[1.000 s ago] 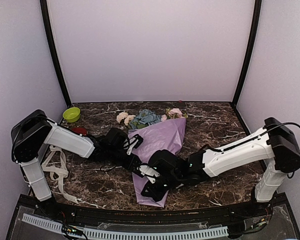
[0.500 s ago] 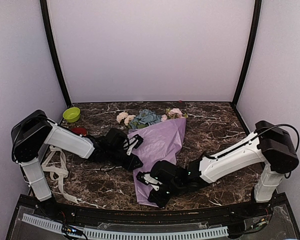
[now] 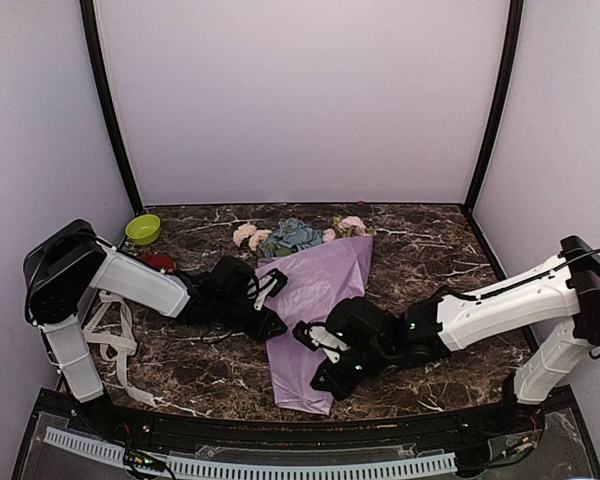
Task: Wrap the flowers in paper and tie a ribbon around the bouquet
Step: Press the fold line of the folded bouquet, then pick up the ribbon from the corner of the board, then pick up the folded bouquet from the center of the board.
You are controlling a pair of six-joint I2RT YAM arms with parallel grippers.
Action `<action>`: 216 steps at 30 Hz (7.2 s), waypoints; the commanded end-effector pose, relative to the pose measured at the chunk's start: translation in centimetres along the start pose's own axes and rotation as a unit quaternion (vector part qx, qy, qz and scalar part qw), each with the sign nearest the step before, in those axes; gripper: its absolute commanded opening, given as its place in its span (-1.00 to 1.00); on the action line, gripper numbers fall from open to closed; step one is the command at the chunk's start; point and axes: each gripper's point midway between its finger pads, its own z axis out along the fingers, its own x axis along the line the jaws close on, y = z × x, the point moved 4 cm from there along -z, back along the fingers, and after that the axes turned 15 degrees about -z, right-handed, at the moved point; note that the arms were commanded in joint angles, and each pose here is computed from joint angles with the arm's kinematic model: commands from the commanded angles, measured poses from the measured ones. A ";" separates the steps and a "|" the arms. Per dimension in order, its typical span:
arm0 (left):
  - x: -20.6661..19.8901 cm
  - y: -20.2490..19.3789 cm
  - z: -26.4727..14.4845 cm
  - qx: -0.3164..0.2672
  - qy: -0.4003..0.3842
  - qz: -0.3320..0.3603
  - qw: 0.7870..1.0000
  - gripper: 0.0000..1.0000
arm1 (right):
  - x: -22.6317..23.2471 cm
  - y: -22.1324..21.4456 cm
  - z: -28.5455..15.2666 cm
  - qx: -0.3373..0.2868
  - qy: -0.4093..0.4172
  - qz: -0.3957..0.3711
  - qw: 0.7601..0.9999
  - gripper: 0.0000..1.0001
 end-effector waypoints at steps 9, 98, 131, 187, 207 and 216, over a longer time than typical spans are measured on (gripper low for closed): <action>3.3 -4.5 0.8 0.078 0.051 -0.017 0.995 -0.51 | -0.4 -6.5 3.8 0.110 -0.018 0.021 0.994 -1.00; 4.2 -5.2 0.1 0.089 0.071 -0.002 0.993 -0.53 | -14.9 -0.5 1.8 -0.026 0.011 0.206 0.978 -1.00; 3.0 0.5 -8.5 -0.071 0.005 -0.109 0.992 -0.33 | -7.8 0.8 10.4 0.035 0.111 0.201 0.973 -1.00; 10.9 7.9 -39.1 -0.317 0.375 -0.423 0.762 -1.00 | -7.8 -0.4 11.0 0.073 0.064 0.173 0.980 -1.00; -11.2 18.9 -33.7 -0.346 0.189 0.072 0.916 -1.00 | -8.1 -1.0 11.9 0.092 0.055 0.197 0.974 -1.00; -6.9 4.4 -17.7 -0.108 0.012 -0.082 0.991 -1.00 | -7.7 0.8 11.5 0.066 0.071 0.204 0.974 -1.00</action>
